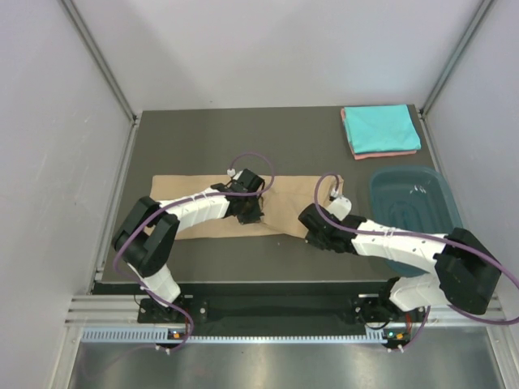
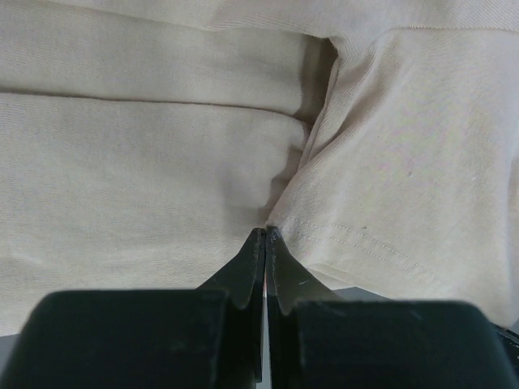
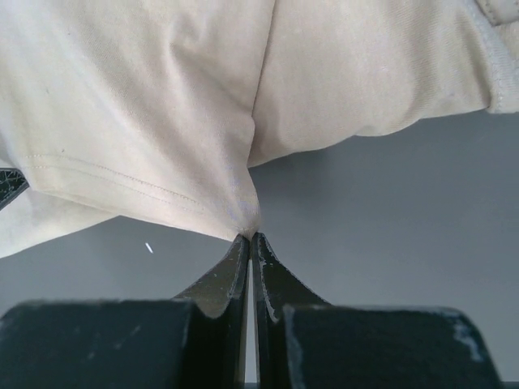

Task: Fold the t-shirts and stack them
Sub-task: Fold the tshirt

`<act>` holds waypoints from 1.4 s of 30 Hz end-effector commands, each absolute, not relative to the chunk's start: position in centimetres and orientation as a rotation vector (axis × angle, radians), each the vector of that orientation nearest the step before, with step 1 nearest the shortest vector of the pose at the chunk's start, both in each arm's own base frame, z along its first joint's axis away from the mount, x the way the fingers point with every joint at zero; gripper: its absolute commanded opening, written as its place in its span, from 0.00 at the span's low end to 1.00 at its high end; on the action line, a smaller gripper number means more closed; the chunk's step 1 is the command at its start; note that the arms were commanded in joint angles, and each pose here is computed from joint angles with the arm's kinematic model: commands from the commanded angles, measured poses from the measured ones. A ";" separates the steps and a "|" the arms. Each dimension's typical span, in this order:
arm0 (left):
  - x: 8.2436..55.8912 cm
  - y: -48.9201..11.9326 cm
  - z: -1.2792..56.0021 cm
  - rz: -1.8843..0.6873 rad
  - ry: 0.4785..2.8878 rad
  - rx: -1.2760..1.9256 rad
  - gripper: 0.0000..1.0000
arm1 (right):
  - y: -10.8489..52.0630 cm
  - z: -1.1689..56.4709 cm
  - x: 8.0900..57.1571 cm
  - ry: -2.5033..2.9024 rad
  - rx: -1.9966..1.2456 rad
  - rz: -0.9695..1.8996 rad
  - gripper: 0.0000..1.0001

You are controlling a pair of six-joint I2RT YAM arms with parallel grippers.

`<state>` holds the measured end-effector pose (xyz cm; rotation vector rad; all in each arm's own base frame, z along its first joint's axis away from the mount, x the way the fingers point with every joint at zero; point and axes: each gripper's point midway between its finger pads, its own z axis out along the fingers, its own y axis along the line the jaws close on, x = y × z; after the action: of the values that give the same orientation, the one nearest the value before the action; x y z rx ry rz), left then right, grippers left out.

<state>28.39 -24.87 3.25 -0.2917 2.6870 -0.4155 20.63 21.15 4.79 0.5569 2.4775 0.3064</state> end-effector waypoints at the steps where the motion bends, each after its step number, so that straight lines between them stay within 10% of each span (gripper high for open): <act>1: 28.3 -25.0 4.0 -0.425 2.686 -0.304 0.00 | 20.9 6.3 21.2 2.429 0.512 0.290 0.00; 42: 28.8 -27.0 5.2 -0.508 2.739 -0.314 0.00 | 21.4 8.5 23.8 2.403 0.295 0.303 0.00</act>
<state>27.54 -26.21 3.92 -0.3296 2.7609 -0.4807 21.81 20.34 5.85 0.3150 2.4660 0.2211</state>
